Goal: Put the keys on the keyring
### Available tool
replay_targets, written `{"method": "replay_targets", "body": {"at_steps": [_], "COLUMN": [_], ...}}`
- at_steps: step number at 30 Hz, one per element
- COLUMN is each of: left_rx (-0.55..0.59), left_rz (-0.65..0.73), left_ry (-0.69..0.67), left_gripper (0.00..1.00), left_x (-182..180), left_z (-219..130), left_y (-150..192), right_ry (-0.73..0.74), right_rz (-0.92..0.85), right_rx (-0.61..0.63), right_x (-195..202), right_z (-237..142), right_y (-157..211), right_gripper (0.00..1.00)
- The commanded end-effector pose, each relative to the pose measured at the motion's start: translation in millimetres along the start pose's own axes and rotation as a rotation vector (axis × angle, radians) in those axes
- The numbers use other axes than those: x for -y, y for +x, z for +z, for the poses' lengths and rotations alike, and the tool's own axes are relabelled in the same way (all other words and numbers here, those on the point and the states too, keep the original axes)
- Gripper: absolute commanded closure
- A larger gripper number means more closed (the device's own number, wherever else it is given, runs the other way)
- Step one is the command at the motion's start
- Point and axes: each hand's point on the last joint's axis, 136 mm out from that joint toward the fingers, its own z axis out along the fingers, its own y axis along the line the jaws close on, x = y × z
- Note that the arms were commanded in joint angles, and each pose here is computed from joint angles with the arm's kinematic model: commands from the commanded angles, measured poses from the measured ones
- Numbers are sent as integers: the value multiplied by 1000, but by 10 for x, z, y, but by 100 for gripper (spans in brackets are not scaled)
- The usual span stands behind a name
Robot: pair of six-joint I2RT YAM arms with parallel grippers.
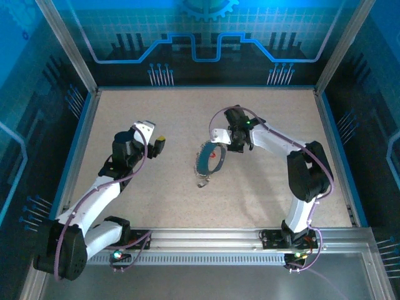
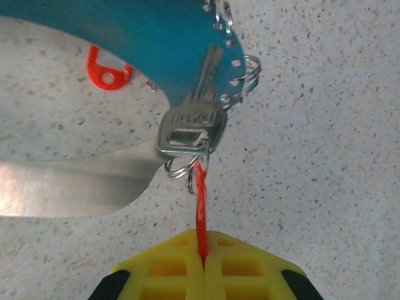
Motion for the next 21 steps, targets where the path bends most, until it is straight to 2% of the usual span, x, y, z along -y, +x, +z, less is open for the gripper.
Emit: {"method": "replay_targets", "body": {"at_steps": [1, 11, 14, 16, 21], "left_rx": [4, 1, 0, -3, -13], "left_rz": [-8, -6, -6, -11, -5], "left_ry": [18, 37, 53, 52, 53], "left_gripper": [20, 20, 20, 20, 19], "left_x": [15, 48, 74, 73, 75], "left_z": [-3, 11, 14, 25, 41], "left_y": [-38, -27, -30, -14, 8], "right_ry": [16, -43, -61, -74, -66], "right_rz": [43, 46, 4, 21, 56], "right_rx": [57, -59, -111, -136, -174], "right_x": [180, -1, -65, -78, -109], "right_z": [-9, 224, 289, 322, 342], "right_y": [-153, 244, 402, 506, 691], "right_gripper": [100, 100, 97, 90, 63]}}
